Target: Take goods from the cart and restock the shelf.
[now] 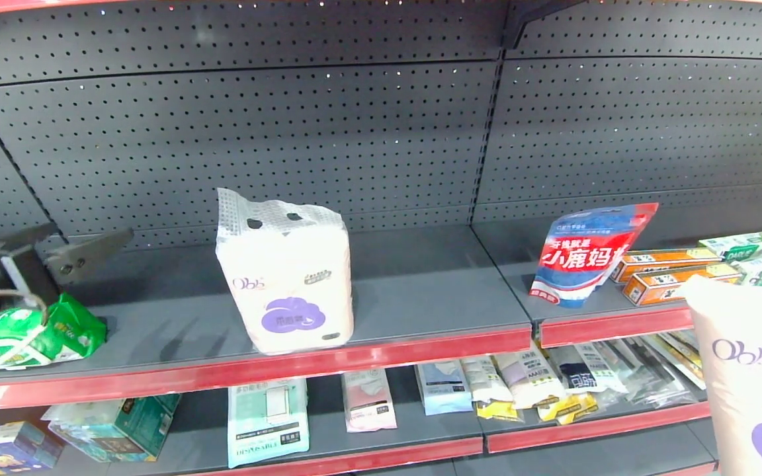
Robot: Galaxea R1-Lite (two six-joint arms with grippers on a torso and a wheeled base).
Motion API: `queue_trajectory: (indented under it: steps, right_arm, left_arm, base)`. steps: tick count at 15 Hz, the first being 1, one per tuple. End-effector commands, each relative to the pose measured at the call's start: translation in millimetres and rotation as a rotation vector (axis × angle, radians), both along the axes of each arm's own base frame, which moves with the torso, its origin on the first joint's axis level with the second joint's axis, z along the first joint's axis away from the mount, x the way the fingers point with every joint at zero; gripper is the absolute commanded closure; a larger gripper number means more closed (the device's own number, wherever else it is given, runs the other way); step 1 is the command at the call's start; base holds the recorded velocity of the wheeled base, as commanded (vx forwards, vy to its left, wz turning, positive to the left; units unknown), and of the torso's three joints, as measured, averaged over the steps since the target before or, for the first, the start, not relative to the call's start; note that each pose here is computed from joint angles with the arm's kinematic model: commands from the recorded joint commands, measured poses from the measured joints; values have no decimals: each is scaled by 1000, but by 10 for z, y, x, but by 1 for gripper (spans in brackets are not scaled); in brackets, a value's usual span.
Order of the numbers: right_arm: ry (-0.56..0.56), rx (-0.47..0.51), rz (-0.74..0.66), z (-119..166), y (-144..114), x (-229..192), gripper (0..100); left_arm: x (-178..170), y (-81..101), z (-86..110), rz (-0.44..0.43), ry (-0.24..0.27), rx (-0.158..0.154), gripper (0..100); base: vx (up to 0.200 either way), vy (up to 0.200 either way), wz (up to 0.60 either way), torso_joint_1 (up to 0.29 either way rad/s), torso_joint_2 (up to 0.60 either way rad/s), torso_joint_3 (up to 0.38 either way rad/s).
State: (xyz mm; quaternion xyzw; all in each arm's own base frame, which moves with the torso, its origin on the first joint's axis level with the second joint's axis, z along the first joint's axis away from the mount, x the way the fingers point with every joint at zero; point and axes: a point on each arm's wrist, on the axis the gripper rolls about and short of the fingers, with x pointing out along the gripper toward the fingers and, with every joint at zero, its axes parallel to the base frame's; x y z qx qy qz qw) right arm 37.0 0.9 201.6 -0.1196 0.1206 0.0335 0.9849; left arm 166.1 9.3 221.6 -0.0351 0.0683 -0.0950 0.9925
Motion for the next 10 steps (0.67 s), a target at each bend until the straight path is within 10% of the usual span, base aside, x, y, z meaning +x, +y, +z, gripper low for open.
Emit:
queue_trajectory:
  steps: [1, 5, 10]
  right_arm:
    - [43, -6, 14, -23, 6, 83, 100]
    - [63, -29, 25, -59, 7, 102, 100]
    - [40, -33, 45, 21, 12, 110, 100]
  left_arm:
    - [-1060, -103, -193, -4, 31, 25, 0]
    - [-1953, -156, -640, -118, 86, 102, 0]
    - [-2044, -149, -791, -139, 89, 123, 0]
  base:
    - [0, 0, 0, 0, 0, 0]
    - [0, 0, 0, 0, 0, 0]
    - [0, 0, 0, 0, 0, 0]
